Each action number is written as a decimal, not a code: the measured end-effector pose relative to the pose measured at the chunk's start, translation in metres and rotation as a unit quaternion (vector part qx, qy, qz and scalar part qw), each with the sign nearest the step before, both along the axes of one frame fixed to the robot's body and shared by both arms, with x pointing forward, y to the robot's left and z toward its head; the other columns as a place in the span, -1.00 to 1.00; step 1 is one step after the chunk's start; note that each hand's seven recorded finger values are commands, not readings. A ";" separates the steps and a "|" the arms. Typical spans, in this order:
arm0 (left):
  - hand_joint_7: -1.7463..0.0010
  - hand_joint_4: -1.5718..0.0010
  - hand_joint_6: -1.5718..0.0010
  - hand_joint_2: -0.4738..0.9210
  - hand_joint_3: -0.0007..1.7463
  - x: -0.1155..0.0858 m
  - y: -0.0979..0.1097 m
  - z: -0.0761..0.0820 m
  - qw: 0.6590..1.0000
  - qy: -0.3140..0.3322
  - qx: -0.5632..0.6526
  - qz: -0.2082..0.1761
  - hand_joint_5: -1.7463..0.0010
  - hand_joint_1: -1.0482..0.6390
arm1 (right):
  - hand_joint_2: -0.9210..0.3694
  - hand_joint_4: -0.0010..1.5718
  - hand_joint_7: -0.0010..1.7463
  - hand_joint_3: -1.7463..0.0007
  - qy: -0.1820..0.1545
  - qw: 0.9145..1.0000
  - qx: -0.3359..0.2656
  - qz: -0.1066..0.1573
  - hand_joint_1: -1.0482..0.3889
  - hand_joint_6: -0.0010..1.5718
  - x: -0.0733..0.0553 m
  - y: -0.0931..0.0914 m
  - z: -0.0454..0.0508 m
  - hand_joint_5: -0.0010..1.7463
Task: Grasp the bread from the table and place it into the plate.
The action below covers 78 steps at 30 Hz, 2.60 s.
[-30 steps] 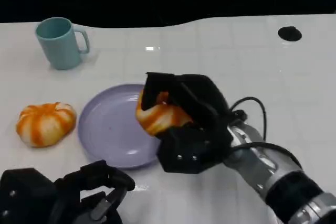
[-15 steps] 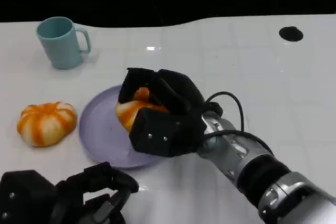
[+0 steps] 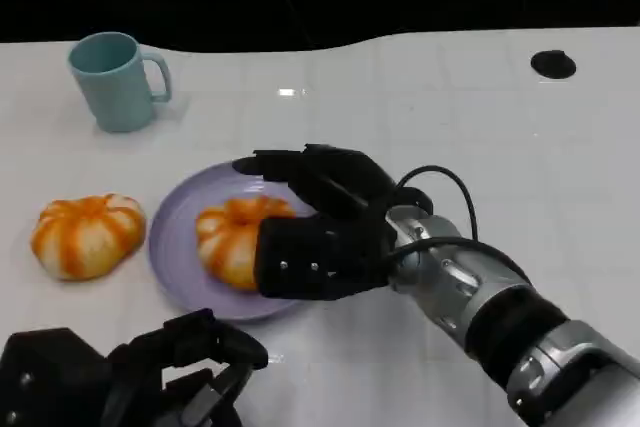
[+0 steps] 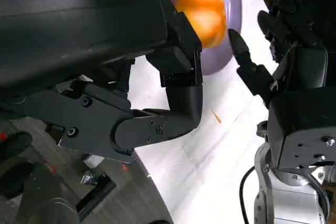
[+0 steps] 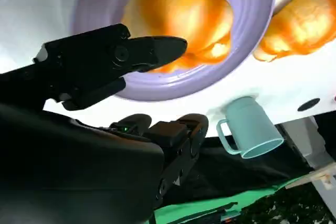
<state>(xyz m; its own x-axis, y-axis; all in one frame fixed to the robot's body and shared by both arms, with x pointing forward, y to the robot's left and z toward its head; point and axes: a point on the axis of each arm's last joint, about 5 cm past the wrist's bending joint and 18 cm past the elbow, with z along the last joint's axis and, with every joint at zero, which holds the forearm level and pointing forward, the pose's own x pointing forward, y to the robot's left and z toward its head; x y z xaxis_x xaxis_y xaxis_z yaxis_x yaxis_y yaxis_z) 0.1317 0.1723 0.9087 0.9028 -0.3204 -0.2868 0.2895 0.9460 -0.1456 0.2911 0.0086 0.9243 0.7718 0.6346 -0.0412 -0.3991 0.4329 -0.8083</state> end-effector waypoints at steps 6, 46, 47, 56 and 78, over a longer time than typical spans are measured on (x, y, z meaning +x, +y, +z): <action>-0.46 0.16 0.21 1.00 -0.42 0.000 0.000 0.000 1.000 0.004 -0.006 -0.001 -1.00 -0.25 | -1.00 -0.88 -0.99 0.71 -0.001 1.000 -0.006 0.009 -0.38 -0.59 0.002 -0.003 0.0047 -0.65; -0.45 0.18 0.22 1.00 -0.41 -0.002 0.000 0.000 1.000 0.003 -0.006 0.000 -1.00 -0.23 | -0.32 -0.16 0.50 -0.31 -0.061 0.957 0.283 -0.026 0.08 -0.15 -0.083 -0.103 -0.0129 0.99; -0.45 0.19 0.23 1.00 -0.41 -0.002 0.000 0.000 1.000 0.003 -0.006 0.000 -1.00 -0.23 | -0.31 -0.12 0.51 -0.33 -0.062 0.957 0.281 -0.028 0.08 -0.14 -0.085 -0.108 -0.0130 0.98; -0.47 0.17 0.22 1.00 -0.41 0.000 0.000 0.000 1.000 0.004 -0.009 -0.002 -1.00 -0.23 | -0.07 -0.02 0.57 -0.58 -0.061 0.966 0.248 -0.046 0.11 0.02 -0.103 -0.148 -0.0158 0.89; -0.51 0.18 0.24 1.00 -0.42 0.002 0.001 0.001 1.000 0.012 -0.019 -0.002 -1.00 -0.23 | -0.14 0.15 0.60 -0.47 -0.033 0.968 0.206 -0.142 0.25 0.01 -0.147 -0.188 -0.0100 1.00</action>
